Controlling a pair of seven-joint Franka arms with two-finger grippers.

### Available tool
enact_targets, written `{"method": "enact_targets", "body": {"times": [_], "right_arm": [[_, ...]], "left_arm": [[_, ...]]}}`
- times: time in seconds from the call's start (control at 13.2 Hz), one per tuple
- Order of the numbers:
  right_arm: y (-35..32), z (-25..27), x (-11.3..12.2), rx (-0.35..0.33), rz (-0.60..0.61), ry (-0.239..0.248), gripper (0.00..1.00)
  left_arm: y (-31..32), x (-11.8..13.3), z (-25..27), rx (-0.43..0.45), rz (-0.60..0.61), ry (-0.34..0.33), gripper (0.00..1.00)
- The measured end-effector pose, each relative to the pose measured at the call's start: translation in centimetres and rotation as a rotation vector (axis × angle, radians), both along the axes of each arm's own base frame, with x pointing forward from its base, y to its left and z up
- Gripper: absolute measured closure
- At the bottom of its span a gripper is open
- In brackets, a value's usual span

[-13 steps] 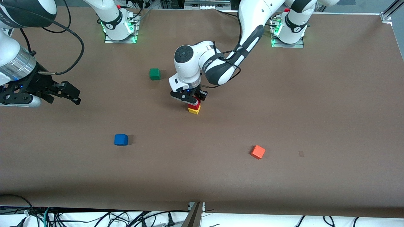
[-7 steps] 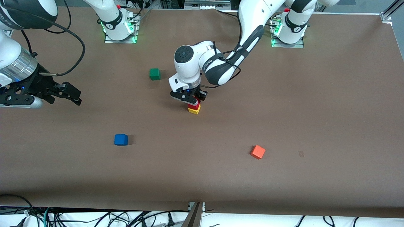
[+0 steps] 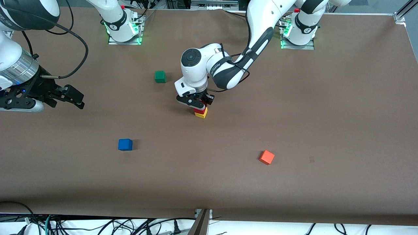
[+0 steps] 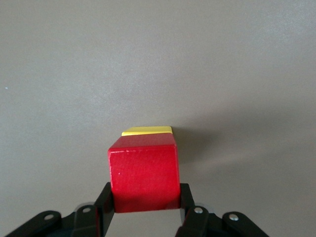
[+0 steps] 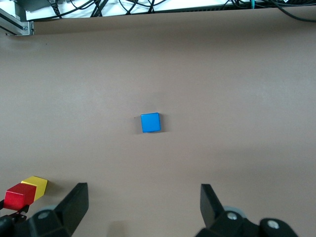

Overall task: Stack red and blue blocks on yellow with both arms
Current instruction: 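Lower the red cube onto the yellow cube with the left gripper, then open the left gripper and raise it off the red cube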

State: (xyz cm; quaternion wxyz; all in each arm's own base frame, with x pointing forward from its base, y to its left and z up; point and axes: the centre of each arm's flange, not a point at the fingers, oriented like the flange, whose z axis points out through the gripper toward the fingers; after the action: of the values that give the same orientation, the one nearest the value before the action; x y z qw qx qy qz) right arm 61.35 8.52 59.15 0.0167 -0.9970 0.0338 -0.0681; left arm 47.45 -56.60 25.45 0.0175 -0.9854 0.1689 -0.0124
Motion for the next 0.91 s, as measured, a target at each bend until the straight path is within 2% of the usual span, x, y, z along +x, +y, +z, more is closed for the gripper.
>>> {"method": "enact_targets", "body": {"times": [0.08,0.3,0.38,0.68,0.91], "right_arm": [[0.0,0.0,0.0,0.0,0.0,0.0,0.0],[0.0,0.0,0.0,0.0,0.0,0.0,0.0],[0.0,0.0,0.0,0.0,0.0,0.0,0.0],[0.0,0.0,0.0,0.0,0.0,0.0,0.0],[0.0,0.0,0.0,0.0,0.001,0.0,0.0]], "left_arm": [[0.1,0.0,-0.1,0.001,0.001,0.001,0.38],[0.3,0.5,-0.4,-0.001,0.01,0.003,0.07],[0.6,1.2,0.2,-0.015,0.027,0.001,0.0],[4.8,7.4,7.0,-0.077,0.162,0.009,0.0],[9.6,11.5,13.4,-0.105,0.243,-0.055,0.0]]}}
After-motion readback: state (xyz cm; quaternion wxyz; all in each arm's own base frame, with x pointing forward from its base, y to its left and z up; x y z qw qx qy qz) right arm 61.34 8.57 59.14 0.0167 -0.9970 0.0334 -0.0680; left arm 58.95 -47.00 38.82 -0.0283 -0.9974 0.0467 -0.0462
